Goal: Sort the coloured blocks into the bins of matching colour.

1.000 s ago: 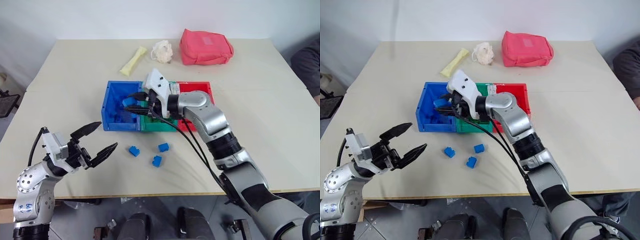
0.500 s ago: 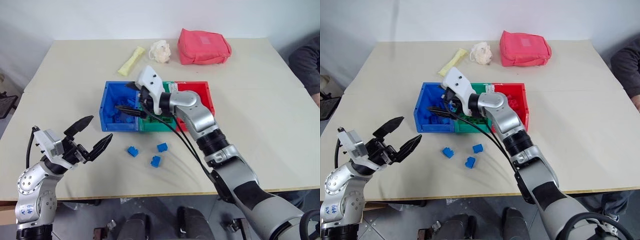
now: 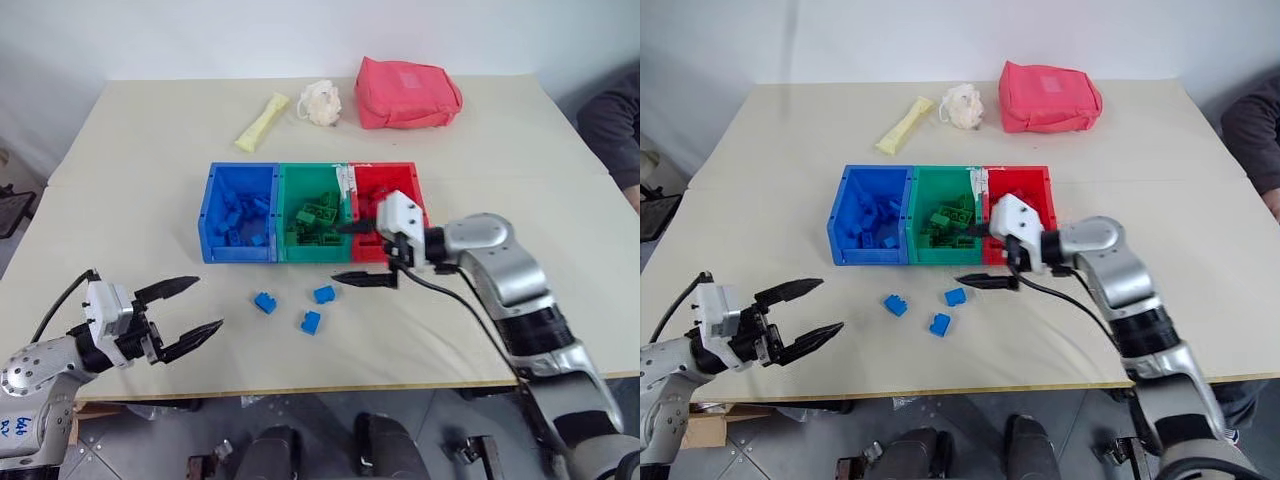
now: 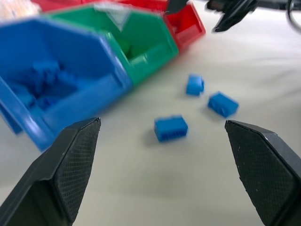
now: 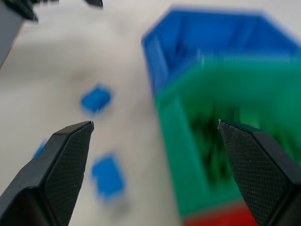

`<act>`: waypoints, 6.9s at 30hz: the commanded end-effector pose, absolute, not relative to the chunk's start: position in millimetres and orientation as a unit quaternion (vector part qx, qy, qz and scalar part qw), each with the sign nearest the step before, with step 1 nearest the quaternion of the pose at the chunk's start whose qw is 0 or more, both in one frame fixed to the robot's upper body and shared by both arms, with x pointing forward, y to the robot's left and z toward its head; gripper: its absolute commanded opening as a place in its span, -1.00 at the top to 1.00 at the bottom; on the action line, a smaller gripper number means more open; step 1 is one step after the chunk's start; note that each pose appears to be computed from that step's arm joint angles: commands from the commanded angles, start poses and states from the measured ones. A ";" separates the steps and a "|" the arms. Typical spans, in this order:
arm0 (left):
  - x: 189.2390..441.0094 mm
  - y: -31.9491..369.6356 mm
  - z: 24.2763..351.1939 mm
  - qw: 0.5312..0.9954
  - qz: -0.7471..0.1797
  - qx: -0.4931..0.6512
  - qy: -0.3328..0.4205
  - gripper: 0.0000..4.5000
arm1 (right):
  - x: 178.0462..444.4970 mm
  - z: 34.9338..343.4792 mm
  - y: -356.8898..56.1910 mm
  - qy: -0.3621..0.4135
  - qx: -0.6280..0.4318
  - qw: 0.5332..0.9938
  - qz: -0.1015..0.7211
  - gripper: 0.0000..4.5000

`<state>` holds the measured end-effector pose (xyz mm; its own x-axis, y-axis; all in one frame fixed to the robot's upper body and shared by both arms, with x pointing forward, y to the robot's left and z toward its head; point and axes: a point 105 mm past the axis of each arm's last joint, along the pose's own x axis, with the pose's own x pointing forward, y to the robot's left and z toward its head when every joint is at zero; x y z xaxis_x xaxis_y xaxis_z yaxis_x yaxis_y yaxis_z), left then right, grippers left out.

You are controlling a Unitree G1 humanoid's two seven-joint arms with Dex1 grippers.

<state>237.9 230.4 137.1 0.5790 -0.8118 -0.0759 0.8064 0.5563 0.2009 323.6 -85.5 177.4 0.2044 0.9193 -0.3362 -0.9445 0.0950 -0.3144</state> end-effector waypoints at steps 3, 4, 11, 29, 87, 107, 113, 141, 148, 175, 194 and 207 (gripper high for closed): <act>230.5 225.6 130.7 0.845 -0.516 0.140 0.012 -1.00 | 300.8 169.2 -125.6 0.079 -0.267 0.727 0.628 -0.97; 231.4 225.4 128.7 0.839 -0.524 0.144 0.017 -1.00 | 298.2 162.4 -138.8 0.100 -0.278 0.730 0.617 -0.97; 242.4 223.8 129.9 0.826 -0.545 0.144 0.014 -1.00 | 288.0 154.2 -166.0 0.132 -0.287 0.750 0.582 -0.97; 237.8 214.5 132.6 0.823 -0.551 0.136 -0.006 -1.00 | 284.0 142.1 -60.8 0.078 -0.265 0.700 0.659 -0.97; 243.5 221.8 179.2 0.927 -0.324 0.068 -0.176 -1.00 | 375.9 256.4 80.5 -0.127 -0.133 0.799 0.573 -0.15; 254.5 213.3 170.5 0.899 -0.407 0.089 -0.135 -1.00 | 338.3 222.6 -5.4 -0.084 -0.179 0.729 0.656 -0.99; 248.9 209.6 151.8 0.869 -0.475 0.117 -0.072 -1.00 | 320.5 189.0 -67.1 0.002 -0.230 0.714 0.661 -0.99; 245.2 210.1 132.4 0.818 -0.556 0.146 -0.003 -1.00 | 299.4 156.7 -154.7 0.117 -0.283 0.753 0.582 -0.99; 239.9 211.5 134.0 0.836 -0.532 0.134 -0.017 -1.00 | 295.4 154.7 -109.4 0.085 -0.260 0.733 0.623 -0.99; 214.2 218.1 135.3 0.890 -0.441 0.105 -0.045 -1.00 | 315.2 138.2 -35.9 0.061 -0.272 0.695 0.663 0.63; 199.8 234.7 159.9 0.955 -0.272 0.069 -0.095 -1.00 | 344.7 232.2 54.5 -0.102 -0.182 0.718 0.664 0.63; 202.5 237.2 163.1 0.960 -0.257 0.065 -0.094 -1.00 | 373.4 248.0 78.5 -0.131 -0.167 0.768 0.605 -0.73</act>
